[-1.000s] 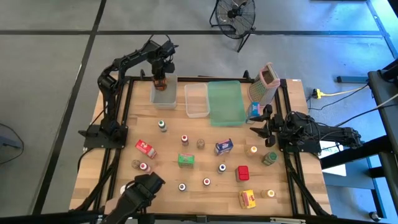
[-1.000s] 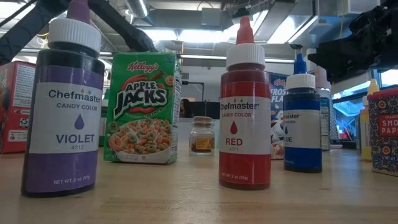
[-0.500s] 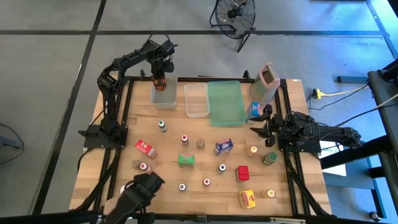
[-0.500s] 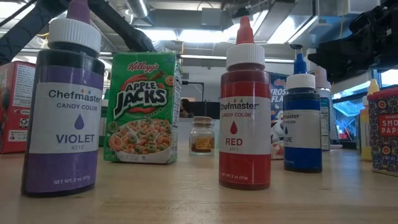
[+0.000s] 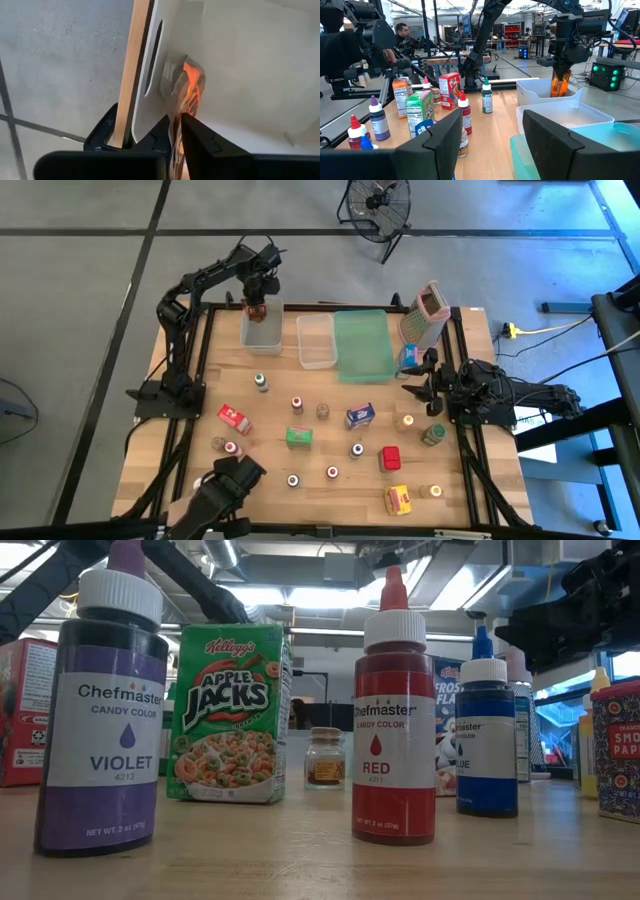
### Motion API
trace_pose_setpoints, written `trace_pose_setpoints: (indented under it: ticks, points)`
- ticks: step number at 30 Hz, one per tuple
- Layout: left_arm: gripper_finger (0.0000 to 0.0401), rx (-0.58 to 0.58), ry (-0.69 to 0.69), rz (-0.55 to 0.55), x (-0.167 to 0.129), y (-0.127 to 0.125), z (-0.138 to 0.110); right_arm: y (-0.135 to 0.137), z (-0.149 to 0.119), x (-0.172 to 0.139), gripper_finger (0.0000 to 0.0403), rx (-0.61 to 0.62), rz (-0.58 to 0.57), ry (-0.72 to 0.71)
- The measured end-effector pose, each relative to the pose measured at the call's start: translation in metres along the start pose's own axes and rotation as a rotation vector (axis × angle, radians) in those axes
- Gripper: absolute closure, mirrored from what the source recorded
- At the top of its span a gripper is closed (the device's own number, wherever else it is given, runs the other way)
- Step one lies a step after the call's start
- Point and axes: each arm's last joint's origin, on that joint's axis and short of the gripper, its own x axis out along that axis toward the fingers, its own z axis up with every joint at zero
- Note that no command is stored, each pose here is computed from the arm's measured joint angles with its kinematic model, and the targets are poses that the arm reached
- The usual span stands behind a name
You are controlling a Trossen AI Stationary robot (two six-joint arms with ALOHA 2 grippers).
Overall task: Pick & Place Kitchen Items
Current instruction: Put the orange seasoning pack into the gray bin
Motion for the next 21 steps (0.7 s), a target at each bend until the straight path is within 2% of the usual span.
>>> trace_pose_setpoints:
  ticks: [21]
  points:
    - [0.0287,-0.048,-0.008,-0.002,0.0,-0.0001,0.0007,0.0,0.0,0.0,0.0192,0.0,0.0,0.0]
